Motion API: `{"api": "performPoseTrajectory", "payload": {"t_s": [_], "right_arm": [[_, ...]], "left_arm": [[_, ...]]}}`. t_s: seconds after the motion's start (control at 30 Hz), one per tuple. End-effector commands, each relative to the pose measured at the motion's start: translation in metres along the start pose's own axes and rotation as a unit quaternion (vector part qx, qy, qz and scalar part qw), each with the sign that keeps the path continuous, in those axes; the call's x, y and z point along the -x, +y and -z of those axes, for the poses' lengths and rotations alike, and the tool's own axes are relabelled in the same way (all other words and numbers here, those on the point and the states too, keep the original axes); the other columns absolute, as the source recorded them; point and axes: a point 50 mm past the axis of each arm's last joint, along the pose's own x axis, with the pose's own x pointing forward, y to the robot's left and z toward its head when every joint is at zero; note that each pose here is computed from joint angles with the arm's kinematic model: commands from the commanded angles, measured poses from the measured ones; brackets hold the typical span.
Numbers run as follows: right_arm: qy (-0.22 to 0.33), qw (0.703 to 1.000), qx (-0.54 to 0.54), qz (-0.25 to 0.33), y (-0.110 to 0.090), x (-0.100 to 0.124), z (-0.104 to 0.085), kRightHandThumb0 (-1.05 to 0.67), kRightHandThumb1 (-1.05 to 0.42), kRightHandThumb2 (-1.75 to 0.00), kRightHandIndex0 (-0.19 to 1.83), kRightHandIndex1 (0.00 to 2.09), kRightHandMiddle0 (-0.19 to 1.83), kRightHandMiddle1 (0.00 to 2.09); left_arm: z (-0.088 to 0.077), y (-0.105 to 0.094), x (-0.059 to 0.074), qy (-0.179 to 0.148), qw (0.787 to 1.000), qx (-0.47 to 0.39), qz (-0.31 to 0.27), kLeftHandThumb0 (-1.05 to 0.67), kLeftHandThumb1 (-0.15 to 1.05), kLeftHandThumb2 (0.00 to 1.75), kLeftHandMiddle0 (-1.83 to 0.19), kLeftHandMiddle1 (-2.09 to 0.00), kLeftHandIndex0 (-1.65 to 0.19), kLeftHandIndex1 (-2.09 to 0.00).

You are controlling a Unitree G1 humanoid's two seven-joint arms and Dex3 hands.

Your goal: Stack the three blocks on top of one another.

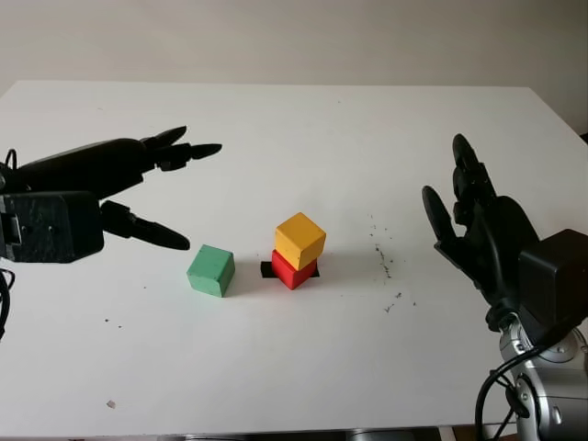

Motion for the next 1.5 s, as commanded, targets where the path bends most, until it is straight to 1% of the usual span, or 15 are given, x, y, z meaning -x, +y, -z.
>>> {"api": "performPoseTrajectory", "payload": {"t_s": [0.0, 0.2, 0.33, 0.43, 0.57, 0.7, 0.83, 1.0, 1.17, 1.3, 1.33, 1.4, 1.43, 1.47], "right_arm": [[-0.009, 1.0, 0.01, 0.006, -0.004, -0.001, -0.005, -0.64, -1.05, -0.49, -0.16, 0.06, -0.11, 0.06], [-0.012, 1.0, 0.013, 0.005, -0.005, 0.0, -0.006, -0.63, -1.05, -0.49, -0.16, 0.06, -0.11, 0.06], [-0.009, 1.0, 0.016, 0.003, -0.005, 0.0, -0.005, -0.63, -1.05, -0.5, -0.16, 0.06, -0.11, 0.06], [-0.007, 1.0, 0.015, 0.004, -0.005, 0.0, -0.005, -0.63, -1.05, -0.5, -0.16, 0.06, -0.1, 0.06], [-0.007, 1.0, 0.015, 0.007, -0.006, 0.002, -0.005, -0.64, -1.05, -0.5, -0.16, 0.06, -0.11, 0.05], [-0.007, 1.0, 0.011, 0.008, -0.007, 0.003, -0.005, -0.62, -1.05, -0.5, -0.16, 0.05, -0.12, 0.05], [-0.004, 1.0, 0.014, 0.008, -0.007, 0.003, -0.005, -0.63, -1.05, -0.5, -0.17, 0.05, -0.12, 0.05], [-0.007, 1.0, 0.014, 0.008, -0.008, 0.003, -0.005, -0.62, -1.05, -0.5, -0.16, 0.05, -0.11, 0.06], [-0.008, 1.0, 0.022, 0.012, -0.009, 0.004, -0.006, -0.63, -1.05, -0.5, -0.15, 0.06, -0.09, 0.06], [-0.006, 1.0, 0.023, 0.01, -0.009, 0.004, -0.006, -0.62, -1.05, -0.5, -0.15, 0.06, -0.09, 0.06], [-0.007, 1.0, 0.021, 0.01, -0.009, 0.004, -0.006, -0.62, -1.05, -0.5, -0.15, 0.06, -0.09, 0.06], [-0.006, 1.0, 0.022, 0.01, -0.009, 0.004, -0.006, -0.61, -1.05, -0.5, -0.15, 0.06, -0.09, 0.06], [-0.006, 1.0, 0.023, 0.01, -0.009, 0.004, -0.006, -0.61, -1.05, -0.5, -0.15, 0.06, -0.09, 0.06], [-0.006, 1.0, 0.025, 0.01, -0.009, 0.004, -0.006, -0.61, -1.05, -0.5, -0.15, 0.06, -0.09, 0.06]], "left_arm": [[-0.001, -0.011, -0.003, -0.011, 1.0, -0.002, 0.013, -0.85, 0.96, 0.05, 0.19, -0.04, -0.1, -0.07], [0.001, -0.024, -0.007, -0.029, 0.999, -0.018, 0.021, -0.83, 0.94, 0.05, 0.19, -0.02, -0.12, -0.06], [0.001, -0.038, -0.015, -0.042, 0.998, -0.044, -0.004, -0.85, 0.95, 0.05, 0.17, -0.04, -0.17, -0.08], [0.002, -0.045, -0.018, -0.043, 0.996, -0.072, -0.013, -0.83, 0.95, 0.05, 0.16, -0.05, -0.19, -0.08], [0.004, -0.054, -0.023, -0.034, 0.991, -0.128, -0.01, -0.83, 0.96, 0.06, 0.17, -0.05, -0.19, -0.08], [0.006, -0.059, -0.026, -0.034, 0.986, -0.164, -0.003, -0.85, 0.96, 0.06, 0.18, -0.04, -0.2, -0.08], [0.007, -0.063, -0.027, -0.033, 0.985, -0.17, 0.0, -0.83, 0.94, 0.05, 0.18, -0.05, -0.22, -0.09], [0.008, -0.067, -0.028, -0.031, 0.982, -0.187, -0.001, -0.8, 0.92, 0.04, 0.14, -0.07, -0.28, -0.12], [0.009, -0.068, -0.029, -0.031, 0.982, -0.187, -0.003, -0.8, 0.91, 0.05, 0.11, -0.07, -0.33, -0.14], [0.01, -0.069, -0.029, -0.042, 0.983, -0.177, -0.017, -0.75, 0.92, 0.06, 0.05, -0.08, -0.41, -0.21], [0.01, -0.07, -0.029, -0.044, 0.983, -0.175, -0.021, -0.73, 0.94, 0.06, 0.02, -0.07, -0.39, -0.32], [0.011, -0.07, -0.028, -0.044, 0.984, -0.169, -0.027, -0.69, 0.96, 0.06, -0.01, -0.06, -0.21, -0.76], [0.011, -0.07, -0.028, -0.044, 0.985, -0.166, -0.029, -0.65, 0.97, 0.06, -0.03, -0.06, -0.15, -0.94], [0.011, -0.07, -0.028, -0.046, 0.985, -0.163, -0.032, -0.63, 0.97, 0.06, -0.04, -0.06, -0.13, -1.01]]}}
